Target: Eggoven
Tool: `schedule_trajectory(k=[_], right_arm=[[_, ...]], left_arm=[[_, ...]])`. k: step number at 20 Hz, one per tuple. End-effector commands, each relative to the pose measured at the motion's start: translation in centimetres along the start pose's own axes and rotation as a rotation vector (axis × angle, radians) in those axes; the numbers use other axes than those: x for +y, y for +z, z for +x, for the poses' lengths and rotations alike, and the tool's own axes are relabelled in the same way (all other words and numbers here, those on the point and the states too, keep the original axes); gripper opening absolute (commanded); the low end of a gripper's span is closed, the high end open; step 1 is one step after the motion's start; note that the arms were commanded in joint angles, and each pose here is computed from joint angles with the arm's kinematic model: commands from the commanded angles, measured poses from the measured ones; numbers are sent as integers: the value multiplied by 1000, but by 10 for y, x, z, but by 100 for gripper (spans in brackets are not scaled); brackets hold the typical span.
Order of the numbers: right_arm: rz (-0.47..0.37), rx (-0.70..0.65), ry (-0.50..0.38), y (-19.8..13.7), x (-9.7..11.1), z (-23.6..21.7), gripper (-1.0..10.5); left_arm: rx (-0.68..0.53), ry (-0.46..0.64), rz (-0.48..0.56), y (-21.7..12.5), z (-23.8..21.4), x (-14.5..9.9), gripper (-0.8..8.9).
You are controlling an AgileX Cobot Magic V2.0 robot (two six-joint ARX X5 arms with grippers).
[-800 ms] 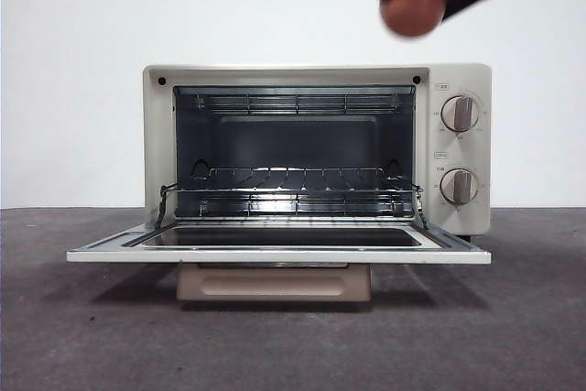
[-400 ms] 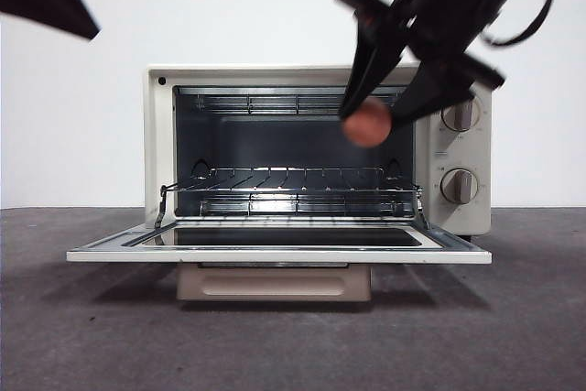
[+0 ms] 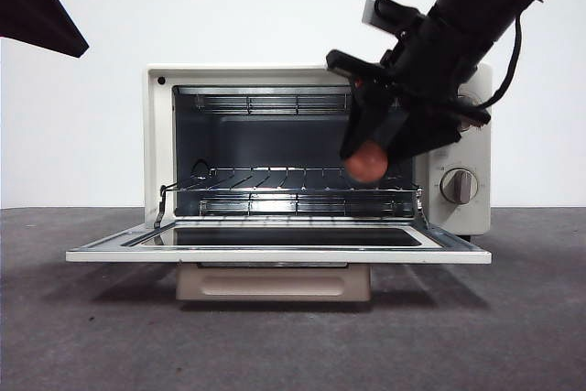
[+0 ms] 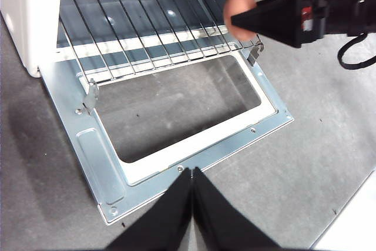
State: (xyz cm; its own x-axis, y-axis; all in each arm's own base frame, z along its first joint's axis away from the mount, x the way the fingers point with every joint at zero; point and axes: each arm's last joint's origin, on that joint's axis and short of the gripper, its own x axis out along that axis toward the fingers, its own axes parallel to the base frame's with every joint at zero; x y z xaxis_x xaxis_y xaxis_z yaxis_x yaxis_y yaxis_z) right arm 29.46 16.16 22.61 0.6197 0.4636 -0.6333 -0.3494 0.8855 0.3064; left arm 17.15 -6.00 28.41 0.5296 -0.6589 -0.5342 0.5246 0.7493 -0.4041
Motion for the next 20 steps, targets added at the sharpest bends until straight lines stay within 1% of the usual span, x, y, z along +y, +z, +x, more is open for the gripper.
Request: schedule_trajectory(k=[1,5,6,8,9,13,16,20], right_arm=[[-9,19,20,0,0,10,3],[-6,41,32,-3,0,15,19],[-6,39,32,-3,0,15,79],[-2,32,33,-2,0,15,243],[3,32,32,-2,0,15,269],[0,7,37,1,1,11,300],[-4,-40,14,7,3,2,312],[-5,-51,9,10,6,-13,328]], left_arm=[[-15,-8,10,3,0,-1,6],[-19,-8,13,4,0,-1,6],[-19,-8,13,4,0,-1,6],[-19,-8,13,4,0,-1,6],[-20,-9,13,4,0,-1,6],[-23,-9,15,4,0,-1,6],[-24,-9,16,4,0,-1,6],[-40,-11,25,6,-1,-2,6]])
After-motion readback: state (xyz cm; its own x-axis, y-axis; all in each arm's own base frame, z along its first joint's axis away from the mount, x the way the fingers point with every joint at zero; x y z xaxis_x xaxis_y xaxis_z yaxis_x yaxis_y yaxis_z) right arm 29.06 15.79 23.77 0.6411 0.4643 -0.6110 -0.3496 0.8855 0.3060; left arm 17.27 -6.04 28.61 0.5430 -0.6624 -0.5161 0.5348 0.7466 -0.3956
